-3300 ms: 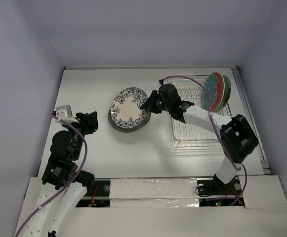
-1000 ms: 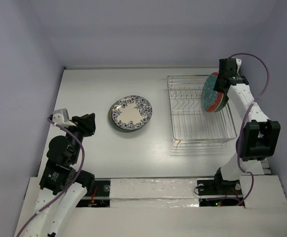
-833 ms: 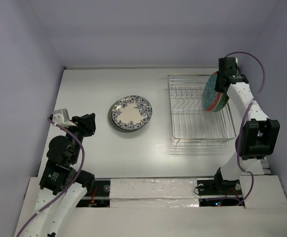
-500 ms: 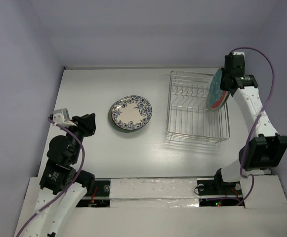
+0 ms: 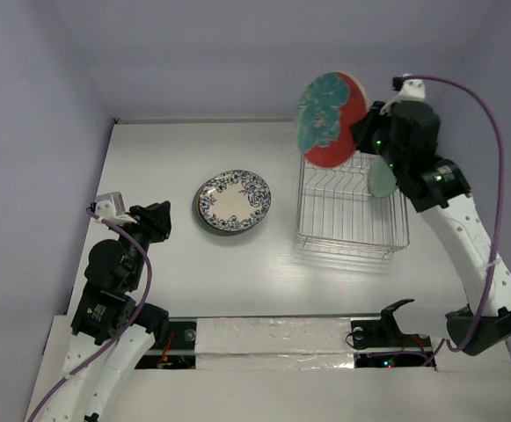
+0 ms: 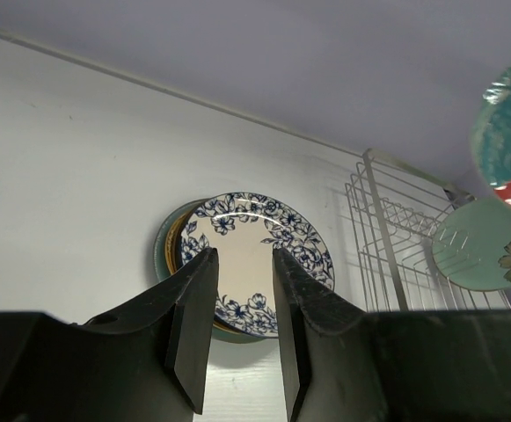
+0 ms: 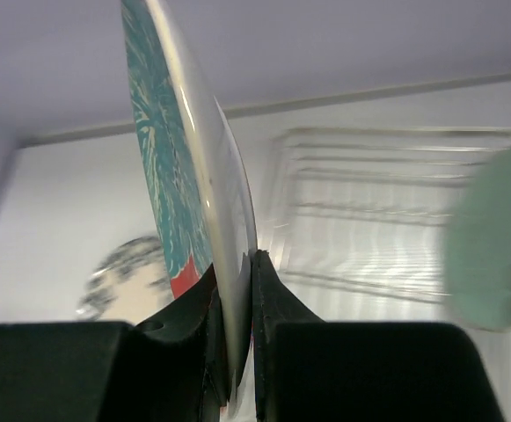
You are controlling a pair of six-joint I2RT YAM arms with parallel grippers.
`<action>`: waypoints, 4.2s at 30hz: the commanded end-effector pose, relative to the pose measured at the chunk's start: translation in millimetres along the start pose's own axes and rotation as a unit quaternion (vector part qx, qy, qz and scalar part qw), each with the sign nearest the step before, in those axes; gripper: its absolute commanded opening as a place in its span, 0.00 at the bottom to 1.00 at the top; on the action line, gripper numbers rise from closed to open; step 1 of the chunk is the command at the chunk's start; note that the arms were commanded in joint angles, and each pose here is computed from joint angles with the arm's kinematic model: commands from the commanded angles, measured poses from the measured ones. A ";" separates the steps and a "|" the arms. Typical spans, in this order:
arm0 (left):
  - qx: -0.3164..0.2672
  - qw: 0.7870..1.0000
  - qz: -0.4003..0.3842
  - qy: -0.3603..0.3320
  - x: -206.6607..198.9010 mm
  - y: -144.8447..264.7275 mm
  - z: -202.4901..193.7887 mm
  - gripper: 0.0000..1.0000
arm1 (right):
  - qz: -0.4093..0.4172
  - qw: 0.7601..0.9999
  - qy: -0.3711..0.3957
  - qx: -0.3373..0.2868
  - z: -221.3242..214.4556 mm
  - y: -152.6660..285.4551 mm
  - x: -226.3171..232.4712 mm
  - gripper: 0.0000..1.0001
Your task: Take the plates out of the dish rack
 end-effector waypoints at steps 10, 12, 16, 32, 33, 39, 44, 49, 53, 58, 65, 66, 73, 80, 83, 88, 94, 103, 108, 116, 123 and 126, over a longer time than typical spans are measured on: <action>-0.002 1.000 -0.004 0.003 -2.7 -3.7 0.5 0.28 | 0.312 0.911 -0.255 0.090 -103.5 -63.5 191.5 0.00; -0.003 1.000 -0.004 0.003 -2.7 -3.4 0.8 0.28 | 0.310 0.906 -0.258 0.129 -137.7 -71.4 203.9 0.00; -0.003 1.000 -0.004 0.003 -2.7 -3.4 0.8 0.28 | 0.298 0.904 -0.259 0.163 -181.1 -81.7 211.3 0.00; -0.007 1.000 -0.006 0.004 -3.1 -1.8 2.9 0.29 | 0.228 0.905 -0.255 0.253 -290.6 -91.4 180.5 0.30; -0.008 1.000 -0.007 0.004 -3.3 -1.6 3.5 0.29 | 0.222 0.908 -0.249 0.255 -293.1 -91.9 178.0 0.38; -0.012 1.000 -0.008 0.005 -3.4 -0.4 4.7 0.29 | 0.177 0.928 -0.178 0.276 -301.8 -88.9 162.1 0.72; -0.014 1.000 -0.009 0.005 -3.5 1.0 5.9 0.29 | 0.126 0.941 -0.095 0.298 -302.2 -81.9 142.4 0.82; -0.020 1.000 -0.012 0.007 -3.9 3.0 8.3 0.29 | 0.072 0.950 -0.024 0.303 -288.0 -75.4 123.9 0.89; -0.022 1.000 -0.012 0.007 -3.9 4.2 9.1 0.29 | 0.053 0.962 -0.001 0.267 -253.9 -60.7 114.2 0.86; -0.025 1.000 -0.014 0.009 -4.3 5.0 10.7 0.29 | -0.053 0.989 0.014 0.136 -152.1 -44.7 58.1 0.00; -0.031 0.999 -0.016 0.008 -4.5 6.5 12.7 0.29 | -0.256 0.966 -0.024 -0.010 -51.1 -21.2 -105.9 0.03; -0.034 0.999 -0.017 0.009 -4.7 7.7 13.8 0.29 | -0.276 0.961 -0.019 -0.010 -52.1 -18.6 -123.0 0.37; -0.038 0.999 -0.029 0.010 -8.4 11.2 15.6 0.30 | -0.342 0.938 -0.011 0.047 -66.9 -39.0 -200.6 0.75; -0.041 0.998 -0.035 0.013 -10.3 14.7 17.5 0.31 | -0.332 0.939 -0.012 0.093 -97.6 -90.0 -231.0 0.58; -0.040 0.999 -0.035 0.012 -9.9 14.6 16.5 0.31 | -0.331 0.938 -0.004 0.103 -108.2 -104.1 -236.4 0.55; -0.039 0.999 -0.034 0.012 -9.9 14.3 16.2 0.31 | -0.343 0.933 0.019 0.102 -106.6 -110.2 -243.7 0.22; -0.040 0.999 -0.035 0.012 -10.2 13.9 16.6 0.31 | -0.352 0.932 0.046 0.077 -66.4 -88.3 -236.6 0.00; -0.038 0.999 -0.034 0.012 -10.0 12.8 15.5 0.31 | -0.346 0.935 0.073 0.014 0.2 -52.6 -197.3 0.00; -0.036 0.999 -0.033 0.012 -9.9 12.2 14.6 0.31 | -0.308 0.949 0.063 -0.032 40.4 -26.4 -154.6 0.00; -0.030 0.999 -0.030 0.012 -9.7 9.9 11.9 0.32 | -0.068 0.996 -0.021 -0.053 26.1 -25.2 -26.9 0.00; -0.019 0.999 -0.026 0.009 -9.2 5.9 7.5 0.33 | 0.181 0.967 -0.178 0.008 -35.7 -47.6 94.6 0.00; -0.015 1.000 -0.025 0.009 -9.2 4.4 6.1 0.35 | 0.210 0.955 -0.203 0.052 -71.9 -71.1 132.2 0.00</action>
Point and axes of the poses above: each gripper's point midway between its finger pads, its own y axis back along the fingers, its own x axis along the line the jaws close on, z = x × y, the point moved 2 cm from there along y, back along the fingers, and after that the axes turned 4 degrees about -y, right-handed, at the moved point
